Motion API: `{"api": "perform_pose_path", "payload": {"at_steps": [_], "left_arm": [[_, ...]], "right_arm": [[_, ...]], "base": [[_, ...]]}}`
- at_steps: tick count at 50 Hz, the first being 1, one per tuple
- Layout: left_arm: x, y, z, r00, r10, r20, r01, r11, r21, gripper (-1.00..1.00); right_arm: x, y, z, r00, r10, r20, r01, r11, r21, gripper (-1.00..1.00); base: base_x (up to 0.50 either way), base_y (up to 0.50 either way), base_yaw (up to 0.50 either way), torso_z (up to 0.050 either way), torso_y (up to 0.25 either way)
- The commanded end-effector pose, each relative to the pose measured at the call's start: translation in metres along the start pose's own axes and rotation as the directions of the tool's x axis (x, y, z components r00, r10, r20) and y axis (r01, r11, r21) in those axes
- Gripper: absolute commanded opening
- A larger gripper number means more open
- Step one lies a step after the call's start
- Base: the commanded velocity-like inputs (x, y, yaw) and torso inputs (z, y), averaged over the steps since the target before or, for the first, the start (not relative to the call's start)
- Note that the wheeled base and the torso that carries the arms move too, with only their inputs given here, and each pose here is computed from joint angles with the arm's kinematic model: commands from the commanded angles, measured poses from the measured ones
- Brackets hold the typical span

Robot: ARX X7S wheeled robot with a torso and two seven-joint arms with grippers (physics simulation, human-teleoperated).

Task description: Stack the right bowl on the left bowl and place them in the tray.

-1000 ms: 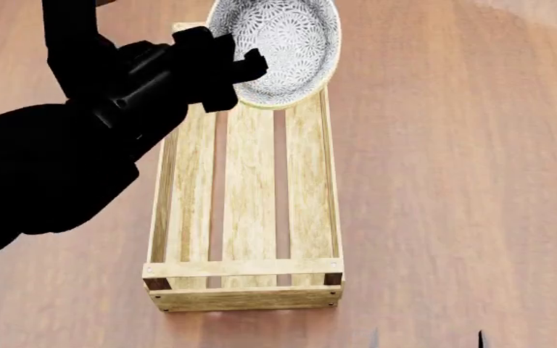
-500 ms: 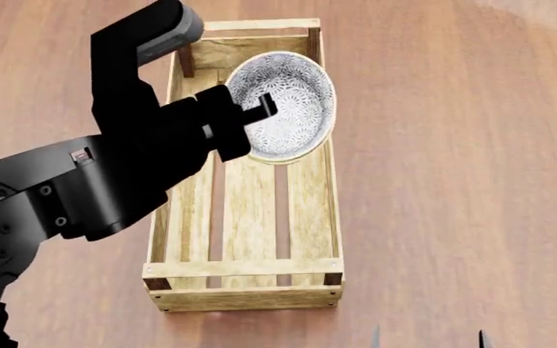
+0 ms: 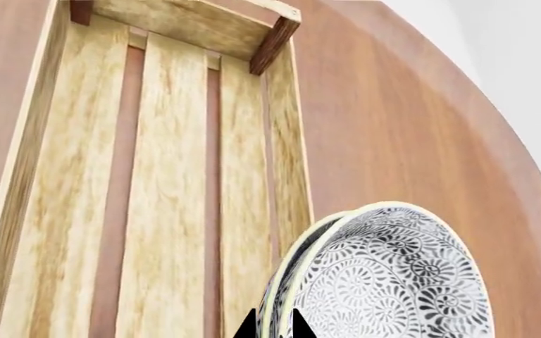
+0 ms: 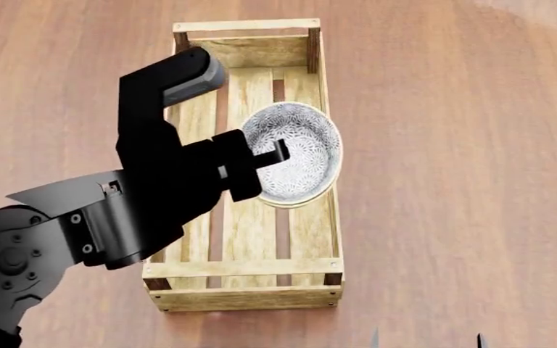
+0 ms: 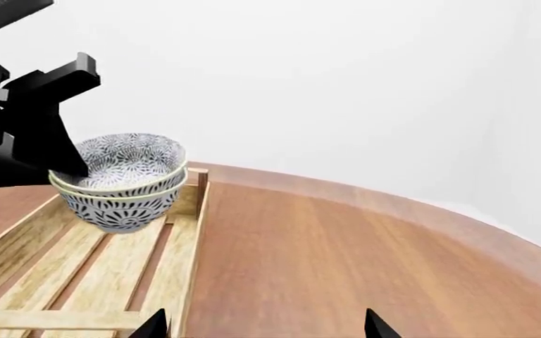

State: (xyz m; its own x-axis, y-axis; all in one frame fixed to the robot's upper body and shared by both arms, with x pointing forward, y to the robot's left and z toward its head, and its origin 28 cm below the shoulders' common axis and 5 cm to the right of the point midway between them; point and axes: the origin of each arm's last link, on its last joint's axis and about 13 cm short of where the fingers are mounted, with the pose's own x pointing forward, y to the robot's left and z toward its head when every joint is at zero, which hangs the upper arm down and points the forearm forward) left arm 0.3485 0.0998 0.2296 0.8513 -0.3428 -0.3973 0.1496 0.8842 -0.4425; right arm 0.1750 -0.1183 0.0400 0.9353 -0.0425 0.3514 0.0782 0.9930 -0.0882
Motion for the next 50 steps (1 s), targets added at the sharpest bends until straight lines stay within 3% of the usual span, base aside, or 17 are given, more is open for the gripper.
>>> {"api": "perform_pose_path", "payload": {"at_steps": [1, 38, 50], "left_arm": [[0.004, -0.004, -0.001, 0.999, -0.038, 0.031, 0.038, 0.999, -0.026, -1.0], [0.036, 0.013, -0.018, 1.0, 0.01, -0.013, -0.01, 1.0, -0.007, -1.0], [0.048, 0.013, -0.017, 1.0, 0.029, -0.012, -0.029, 0.999, 0.039, -1.0]], "right_arm": [[0.002, -0.001, 0.0, 1.0, -0.002, 0.016, 0.002, 1.0, -0.004, 1.0], [0.004, -0.001, -0.007, 1.0, -0.005, -0.009, 0.005, 1.0, -0.003, 1.0], [0.005, -0.001, -0.011, 1.0, -0.011, -0.02, 0.011, 1.0, 0.001, 1.0]], "base": [[0.0, 0.0, 0.0, 0.0, 0.0], [0.0, 0.0, 0.0, 0.0, 0.001], [0.0, 0.0, 0.0, 0.0, 0.001]]}}
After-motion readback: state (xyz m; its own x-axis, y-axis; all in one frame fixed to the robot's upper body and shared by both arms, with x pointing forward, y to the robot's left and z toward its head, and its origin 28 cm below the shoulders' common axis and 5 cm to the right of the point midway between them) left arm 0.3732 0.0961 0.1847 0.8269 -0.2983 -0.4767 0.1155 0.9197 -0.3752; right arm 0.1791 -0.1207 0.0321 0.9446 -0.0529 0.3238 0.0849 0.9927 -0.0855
